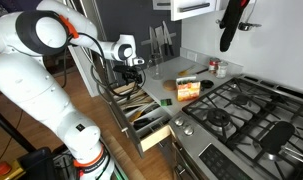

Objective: Remove two skewers from the open drawer and put them in the glass jar

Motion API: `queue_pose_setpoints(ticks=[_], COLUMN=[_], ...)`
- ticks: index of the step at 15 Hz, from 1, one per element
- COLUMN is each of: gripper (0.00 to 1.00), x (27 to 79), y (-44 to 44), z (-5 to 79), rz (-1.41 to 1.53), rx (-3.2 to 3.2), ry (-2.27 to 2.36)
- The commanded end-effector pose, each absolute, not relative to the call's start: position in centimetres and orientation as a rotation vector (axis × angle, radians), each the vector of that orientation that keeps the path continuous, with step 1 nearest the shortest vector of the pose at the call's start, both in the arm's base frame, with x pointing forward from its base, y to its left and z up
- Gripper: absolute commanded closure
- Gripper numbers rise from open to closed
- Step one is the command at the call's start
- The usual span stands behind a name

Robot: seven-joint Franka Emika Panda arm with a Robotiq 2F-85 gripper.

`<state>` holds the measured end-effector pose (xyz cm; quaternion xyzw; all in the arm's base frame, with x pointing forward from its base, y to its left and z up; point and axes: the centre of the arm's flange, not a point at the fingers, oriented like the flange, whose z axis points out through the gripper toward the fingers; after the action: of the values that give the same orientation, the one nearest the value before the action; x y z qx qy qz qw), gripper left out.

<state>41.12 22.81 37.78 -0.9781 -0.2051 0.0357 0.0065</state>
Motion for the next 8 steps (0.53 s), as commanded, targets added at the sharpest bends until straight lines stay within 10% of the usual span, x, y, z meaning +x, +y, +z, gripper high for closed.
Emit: queue_pose_setpoints(ticks=[1, 8], gripper=[0.0, 0.0], x=[41.2, 40.9], y=[23.0, 25.5], z=[37.1, 34.2], rz=[0.124, 0.065], rx=[-3.052, -2.863], ry=[-0.669, -0.871])
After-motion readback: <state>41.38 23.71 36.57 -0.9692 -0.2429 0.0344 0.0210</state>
